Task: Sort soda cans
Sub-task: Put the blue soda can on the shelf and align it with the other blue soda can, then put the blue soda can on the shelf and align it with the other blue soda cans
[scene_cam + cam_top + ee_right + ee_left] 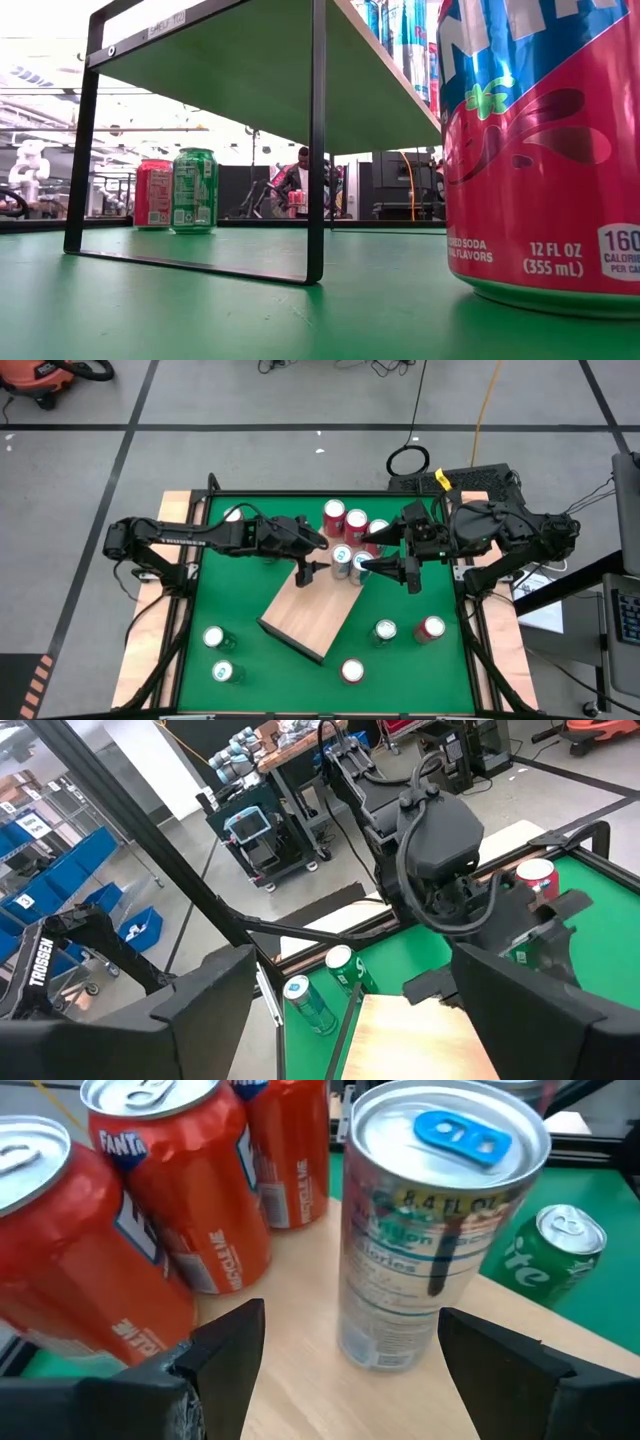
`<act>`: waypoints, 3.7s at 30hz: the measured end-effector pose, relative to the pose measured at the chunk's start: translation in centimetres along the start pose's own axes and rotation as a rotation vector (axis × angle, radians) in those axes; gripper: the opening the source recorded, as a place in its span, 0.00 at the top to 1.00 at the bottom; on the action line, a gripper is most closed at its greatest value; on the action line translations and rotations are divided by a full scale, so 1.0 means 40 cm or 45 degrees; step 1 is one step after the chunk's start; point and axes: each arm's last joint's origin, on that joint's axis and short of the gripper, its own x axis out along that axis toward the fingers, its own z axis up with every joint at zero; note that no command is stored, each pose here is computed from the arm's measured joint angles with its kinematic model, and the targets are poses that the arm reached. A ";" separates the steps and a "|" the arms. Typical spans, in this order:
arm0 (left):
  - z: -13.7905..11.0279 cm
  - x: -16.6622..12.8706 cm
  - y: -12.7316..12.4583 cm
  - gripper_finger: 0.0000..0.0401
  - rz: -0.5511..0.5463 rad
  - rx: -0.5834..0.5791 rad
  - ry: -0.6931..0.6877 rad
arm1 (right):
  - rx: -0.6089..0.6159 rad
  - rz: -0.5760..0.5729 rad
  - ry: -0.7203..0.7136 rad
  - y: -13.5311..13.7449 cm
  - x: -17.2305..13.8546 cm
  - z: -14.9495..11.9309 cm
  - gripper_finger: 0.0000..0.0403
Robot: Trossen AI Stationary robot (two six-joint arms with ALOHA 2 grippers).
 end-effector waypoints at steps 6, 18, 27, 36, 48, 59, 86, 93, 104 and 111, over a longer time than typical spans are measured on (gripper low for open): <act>-0.004 -0.045 -0.015 0.27 -0.073 -0.093 0.069 | 0.019 -0.001 0.032 0.003 -0.002 -0.008 0.19; -0.024 -0.088 -0.179 0.28 -0.393 -0.083 0.160 | -0.009 0.002 0.050 0.008 -0.003 -0.015 0.19; -0.015 -0.048 -0.210 0.40 -0.366 -0.025 0.042 | -0.053 0.000 0.049 0.007 -0.003 -0.015 0.19; -0.012 0.019 -0.194 0.51 -0.268 -0.045 -0.053 | -0.055 0.002 0.050 0.008 -0.003 -0.015 0.19; -0.019 0.047 -0.159 0.56 -0.016 0.028 -0.052 | -0.047 -0.002 0.059 0.007 -0.003 -0.016 0.19; -0.022 0.050 -0.140 0.56 0.012 0.019 -0.026 | -0.038 -0.001 0.059 0.007 -0.003 -0.016 0.19; 0.032 -0.076 -0.184 0.56 -0.138 -0.133 -0.014 | 0.321 -0.575 0.310 -0.180 0.163 -0.053 0.36; 0.046 -0.173 -0.173 0.56 -0.233 -0.256 -0.015 | 0.303 -0.633 0.310 -0.214 0.156 -0.037 0.40; -0.027 -0.362 -0.241 0.56 -0.691 -0.529 0.501 | 0.230 -0.555 0.346 -0.202 0.131 -0.031 0.42; -0.074 -0.439 -0.326 0.56 -0.745 -0.446 0.623 | 0.207 -0.546 0.353 -0.197 0.112 -0.029 0.42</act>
